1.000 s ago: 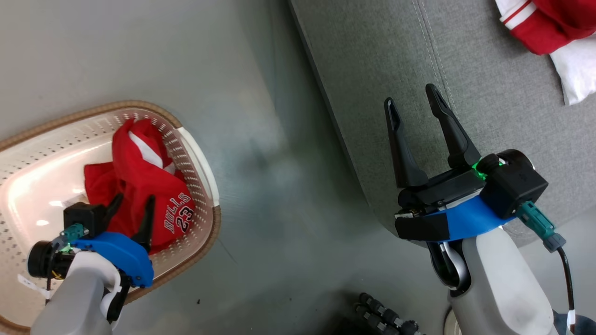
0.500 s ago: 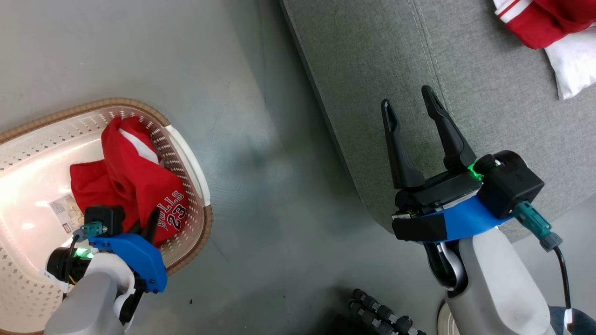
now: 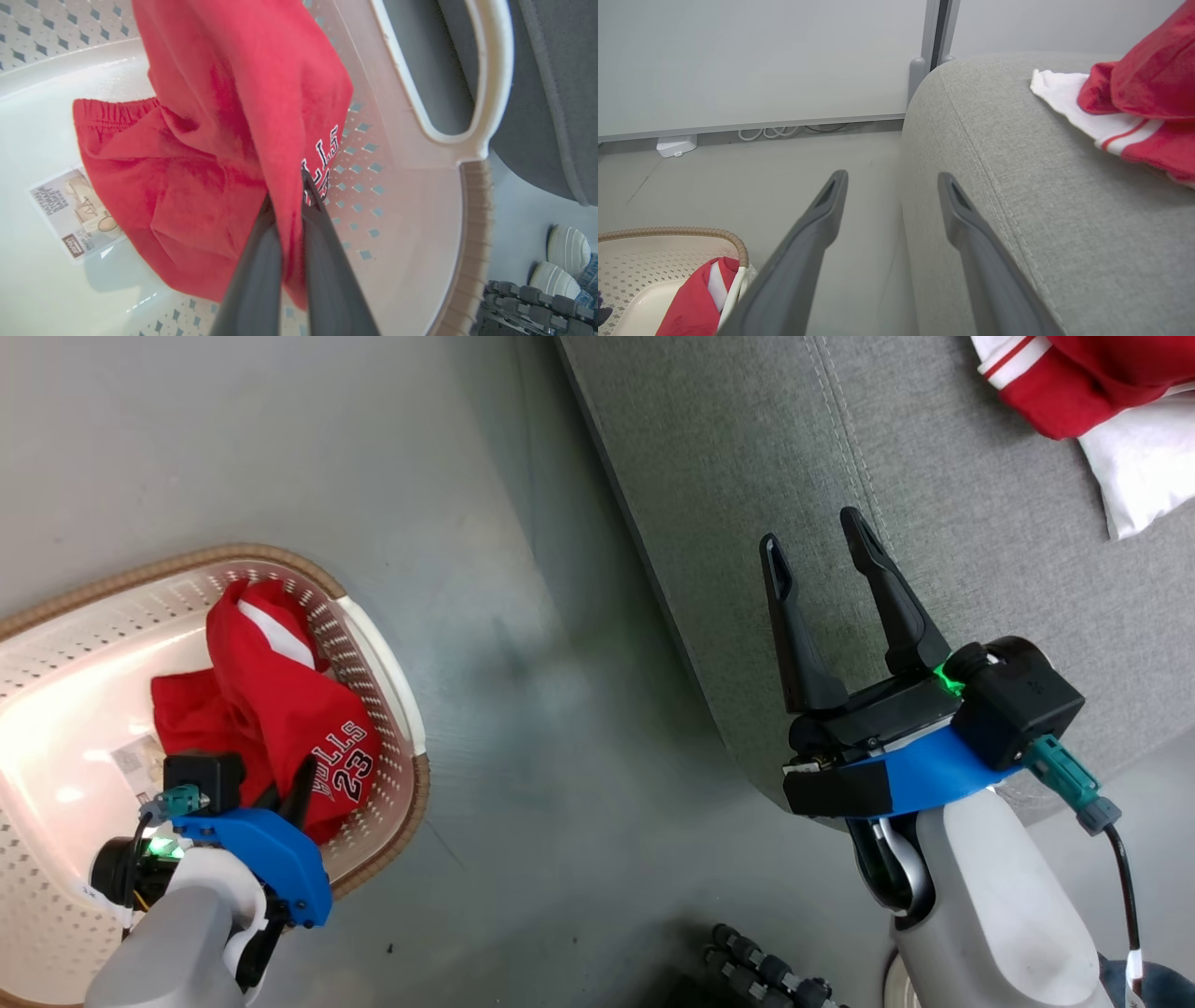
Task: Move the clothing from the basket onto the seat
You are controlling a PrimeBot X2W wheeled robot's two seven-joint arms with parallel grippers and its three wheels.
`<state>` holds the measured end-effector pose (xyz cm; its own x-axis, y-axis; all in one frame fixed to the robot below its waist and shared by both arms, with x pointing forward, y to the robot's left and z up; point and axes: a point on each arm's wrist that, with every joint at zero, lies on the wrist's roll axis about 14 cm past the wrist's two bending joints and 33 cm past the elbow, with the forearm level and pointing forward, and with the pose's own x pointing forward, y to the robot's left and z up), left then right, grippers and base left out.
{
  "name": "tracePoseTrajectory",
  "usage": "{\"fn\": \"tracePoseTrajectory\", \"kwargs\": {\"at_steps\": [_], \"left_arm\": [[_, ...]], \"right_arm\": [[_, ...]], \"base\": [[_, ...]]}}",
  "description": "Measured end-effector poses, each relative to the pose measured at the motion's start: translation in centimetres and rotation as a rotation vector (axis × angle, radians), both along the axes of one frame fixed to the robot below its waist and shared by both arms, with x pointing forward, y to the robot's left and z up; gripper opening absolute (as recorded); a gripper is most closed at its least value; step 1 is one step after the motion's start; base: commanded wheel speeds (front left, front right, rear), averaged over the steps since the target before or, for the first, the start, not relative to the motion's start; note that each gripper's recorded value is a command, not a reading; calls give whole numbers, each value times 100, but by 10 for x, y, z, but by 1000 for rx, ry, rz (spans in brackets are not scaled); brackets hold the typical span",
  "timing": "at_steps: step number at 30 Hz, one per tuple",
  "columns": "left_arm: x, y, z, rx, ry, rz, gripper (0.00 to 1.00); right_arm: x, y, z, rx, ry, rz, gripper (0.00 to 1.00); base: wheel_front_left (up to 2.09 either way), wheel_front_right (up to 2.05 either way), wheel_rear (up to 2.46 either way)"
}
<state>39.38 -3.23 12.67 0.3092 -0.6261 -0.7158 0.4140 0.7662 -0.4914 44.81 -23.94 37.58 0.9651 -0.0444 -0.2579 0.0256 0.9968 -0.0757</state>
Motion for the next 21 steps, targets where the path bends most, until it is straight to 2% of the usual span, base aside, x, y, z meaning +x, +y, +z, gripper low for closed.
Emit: {"fn": "tracePoseTrajectory", "kwargs": {"at_steps": [9,21], "left_arm": [[13,-1,43,-36,-71,78,0],[5,3,146,-53,-307,3,0]], "right_arm": [[2,2,27,-18,-67,10,100],[-26,23,69,-2,-109,39,100]], "base": [[0,0,0],[0,0,0]]}}
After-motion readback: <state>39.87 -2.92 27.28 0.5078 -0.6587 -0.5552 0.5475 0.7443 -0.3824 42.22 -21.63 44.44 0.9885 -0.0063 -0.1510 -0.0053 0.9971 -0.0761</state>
